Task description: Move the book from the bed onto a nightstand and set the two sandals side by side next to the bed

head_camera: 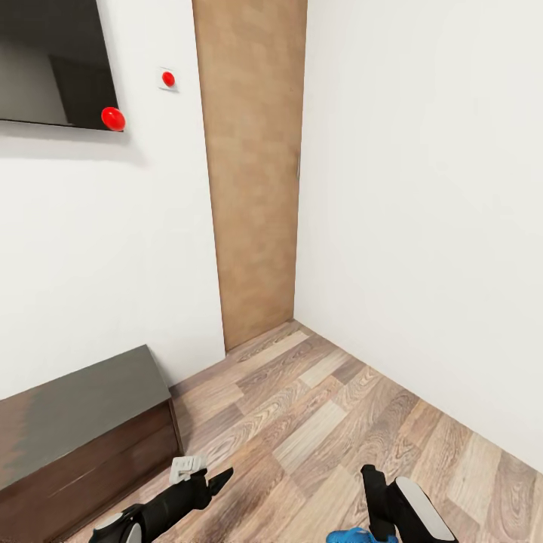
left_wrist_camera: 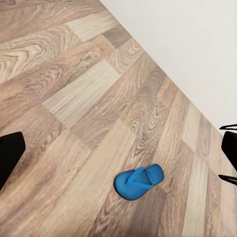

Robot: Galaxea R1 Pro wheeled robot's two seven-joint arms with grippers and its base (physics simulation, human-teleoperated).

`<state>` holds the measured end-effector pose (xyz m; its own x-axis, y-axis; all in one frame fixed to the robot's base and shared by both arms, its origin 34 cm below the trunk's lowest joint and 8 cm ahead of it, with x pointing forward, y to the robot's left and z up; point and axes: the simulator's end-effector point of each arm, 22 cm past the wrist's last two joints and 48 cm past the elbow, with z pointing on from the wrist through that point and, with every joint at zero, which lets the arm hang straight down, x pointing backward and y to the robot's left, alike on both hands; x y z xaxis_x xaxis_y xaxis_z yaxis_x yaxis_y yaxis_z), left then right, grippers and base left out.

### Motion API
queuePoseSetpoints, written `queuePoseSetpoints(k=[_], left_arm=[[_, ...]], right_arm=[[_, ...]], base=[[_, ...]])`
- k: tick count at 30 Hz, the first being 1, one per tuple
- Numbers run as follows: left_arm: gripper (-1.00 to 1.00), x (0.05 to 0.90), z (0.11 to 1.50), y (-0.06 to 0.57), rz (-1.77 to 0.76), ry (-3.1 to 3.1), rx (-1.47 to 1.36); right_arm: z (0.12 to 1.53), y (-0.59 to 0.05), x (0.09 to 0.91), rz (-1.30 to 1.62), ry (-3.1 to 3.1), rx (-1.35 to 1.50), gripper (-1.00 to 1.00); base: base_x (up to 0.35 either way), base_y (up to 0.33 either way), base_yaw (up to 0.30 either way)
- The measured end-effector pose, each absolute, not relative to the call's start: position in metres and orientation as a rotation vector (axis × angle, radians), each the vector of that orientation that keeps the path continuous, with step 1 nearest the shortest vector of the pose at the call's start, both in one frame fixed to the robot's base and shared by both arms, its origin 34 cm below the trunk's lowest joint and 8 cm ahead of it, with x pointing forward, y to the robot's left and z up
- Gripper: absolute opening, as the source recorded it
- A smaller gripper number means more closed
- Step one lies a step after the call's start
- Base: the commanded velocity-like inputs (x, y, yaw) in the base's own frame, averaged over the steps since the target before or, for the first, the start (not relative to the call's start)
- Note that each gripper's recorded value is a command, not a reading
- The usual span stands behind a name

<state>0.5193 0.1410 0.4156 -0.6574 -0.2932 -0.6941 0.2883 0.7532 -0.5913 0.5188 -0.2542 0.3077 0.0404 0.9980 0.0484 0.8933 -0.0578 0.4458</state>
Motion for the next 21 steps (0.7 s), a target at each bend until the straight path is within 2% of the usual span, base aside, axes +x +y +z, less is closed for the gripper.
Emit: queuePoseSetpoints(k=[21], left_arm=[[1.00, 0.510, 0.376, 0.141, -0.896, 2.186, -0.040]], right_arm=[[0.268, -0.254, 0.500, 0.428, 1.972, 2.078, 1.00]], base=[[0.000, 0.000, 0.000]])
